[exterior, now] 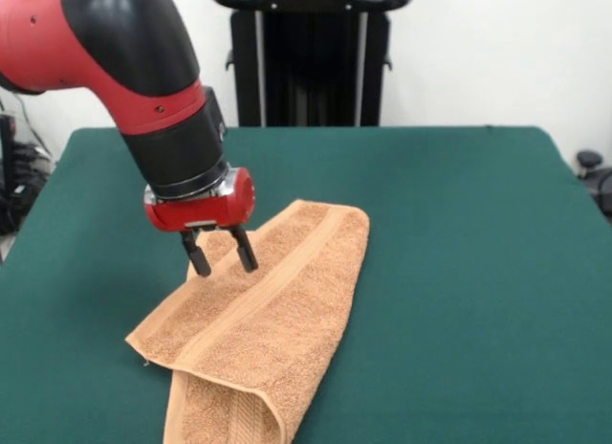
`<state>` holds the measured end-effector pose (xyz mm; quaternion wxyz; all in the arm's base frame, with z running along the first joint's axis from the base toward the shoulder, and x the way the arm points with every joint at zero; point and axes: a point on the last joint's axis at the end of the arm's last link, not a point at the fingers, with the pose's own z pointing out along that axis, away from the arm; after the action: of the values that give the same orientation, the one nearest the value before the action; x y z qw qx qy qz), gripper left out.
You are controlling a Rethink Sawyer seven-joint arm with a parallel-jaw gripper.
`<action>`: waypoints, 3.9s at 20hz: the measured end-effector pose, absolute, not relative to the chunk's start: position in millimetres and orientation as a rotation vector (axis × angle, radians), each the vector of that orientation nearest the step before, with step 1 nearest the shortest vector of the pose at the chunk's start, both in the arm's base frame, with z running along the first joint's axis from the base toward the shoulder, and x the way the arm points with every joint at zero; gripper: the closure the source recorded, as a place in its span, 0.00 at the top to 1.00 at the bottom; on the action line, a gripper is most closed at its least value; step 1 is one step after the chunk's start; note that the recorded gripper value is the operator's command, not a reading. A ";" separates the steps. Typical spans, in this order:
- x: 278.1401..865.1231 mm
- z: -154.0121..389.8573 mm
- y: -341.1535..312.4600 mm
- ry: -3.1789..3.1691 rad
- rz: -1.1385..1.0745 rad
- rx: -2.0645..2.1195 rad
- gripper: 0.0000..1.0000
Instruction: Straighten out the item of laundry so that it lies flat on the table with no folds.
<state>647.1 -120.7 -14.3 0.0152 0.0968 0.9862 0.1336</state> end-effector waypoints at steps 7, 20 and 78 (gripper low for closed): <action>637.4 -27.3 -125.6 3.076 0.415 0.284 1.00; 640.0 -19.7 -128.6 3.062 0.373 0.211 1.00; 626.4 -39.8 -152.7 3.023 0.402 0.229 1.00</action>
<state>626.4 -152.7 -39.8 0.0415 0.0747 0.9877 0.1312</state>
